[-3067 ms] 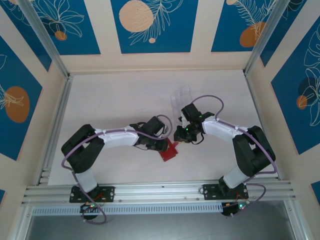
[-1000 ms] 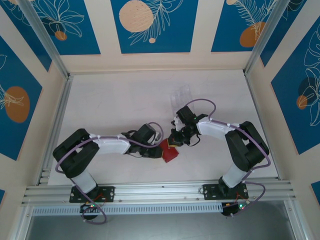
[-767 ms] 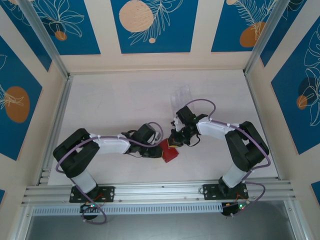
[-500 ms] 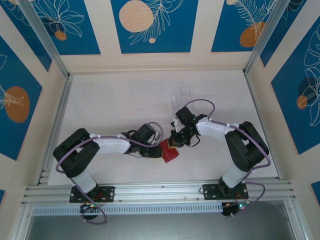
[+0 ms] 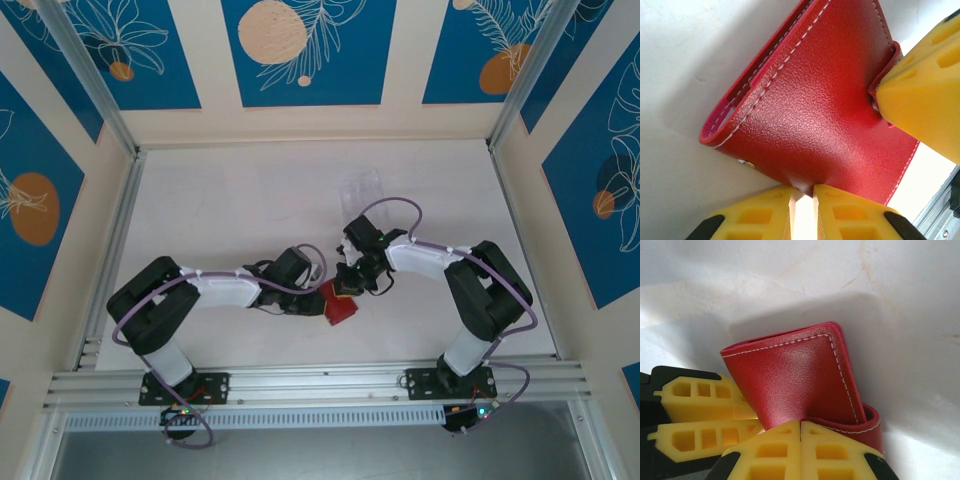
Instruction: Put the credit cards into the card holder
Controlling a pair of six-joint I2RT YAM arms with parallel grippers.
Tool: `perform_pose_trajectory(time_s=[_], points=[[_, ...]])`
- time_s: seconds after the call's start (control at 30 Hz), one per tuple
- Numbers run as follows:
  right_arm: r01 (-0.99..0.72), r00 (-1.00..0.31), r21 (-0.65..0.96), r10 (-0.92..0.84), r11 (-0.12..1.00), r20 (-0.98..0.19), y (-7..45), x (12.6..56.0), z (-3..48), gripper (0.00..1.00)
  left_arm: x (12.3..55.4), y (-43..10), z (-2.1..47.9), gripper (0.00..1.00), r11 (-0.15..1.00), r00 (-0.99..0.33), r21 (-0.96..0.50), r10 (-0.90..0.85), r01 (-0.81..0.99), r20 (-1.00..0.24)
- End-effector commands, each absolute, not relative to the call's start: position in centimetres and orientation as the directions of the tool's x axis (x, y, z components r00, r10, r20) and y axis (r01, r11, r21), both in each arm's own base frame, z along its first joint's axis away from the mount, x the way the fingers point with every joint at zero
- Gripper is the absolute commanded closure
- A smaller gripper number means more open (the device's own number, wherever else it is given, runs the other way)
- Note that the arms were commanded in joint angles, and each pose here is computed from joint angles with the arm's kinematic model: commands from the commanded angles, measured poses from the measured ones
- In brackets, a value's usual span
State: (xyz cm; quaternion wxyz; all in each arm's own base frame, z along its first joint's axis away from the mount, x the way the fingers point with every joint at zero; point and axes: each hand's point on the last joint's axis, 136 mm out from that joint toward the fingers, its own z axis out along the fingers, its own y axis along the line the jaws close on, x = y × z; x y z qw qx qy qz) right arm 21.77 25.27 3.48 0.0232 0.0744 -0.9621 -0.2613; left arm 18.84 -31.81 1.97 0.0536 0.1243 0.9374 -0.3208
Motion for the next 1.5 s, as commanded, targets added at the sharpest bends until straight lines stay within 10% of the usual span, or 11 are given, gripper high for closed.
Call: perform_pose_trajectory(time_s=[0.0, 0.23, 0.5, 0.93, 1.47], points=[[-0.098, -0.985, 0.438, -0.149, 0.894, 0.083, 24.2, 19.7, 1.0, 1.00, 19.3, -31.5, 0.6, 0.83, 0.791, -0.966, -0.556, 0.185, 0.255, -0.179], [-0.123, -0.992, 0.417, -0.129, 0.901, -0.014, 24.1, 21.2, 2.9, 1.00, 19.5, -31.7, 0.8, 0.83, 0.791, -0.966, -0.556, 0.183, 0.255, -0.182], [-0.118, -0.981, 0.426, -0.040, 0.897, -0.189, 22.3, 24.3, 9.3, 0.60, 19.9, -31.2, 1.6, 0.83, 0.797, -0.966, -0.550, 0.163, 0.250, -0.203], [-0.014, -1.000, 0.450, -0.019, 0.893, 0.008, 21.9, 20.4, 3.2, 0.67, 20.8, -31.3, 2.3, 0.83, 0.797, -0.964, -0.547, 0.161, 0.254, -0.214], [-0.039, -0.999, 0.571, -0.011, 0.820, -0.052, 26.6, 23.7, 3.1, 0.76, 25.8, -30.1, 2.6, 0.83, 0.825, -0.968, -0.529, 0.080, 0.199, -0.239]])
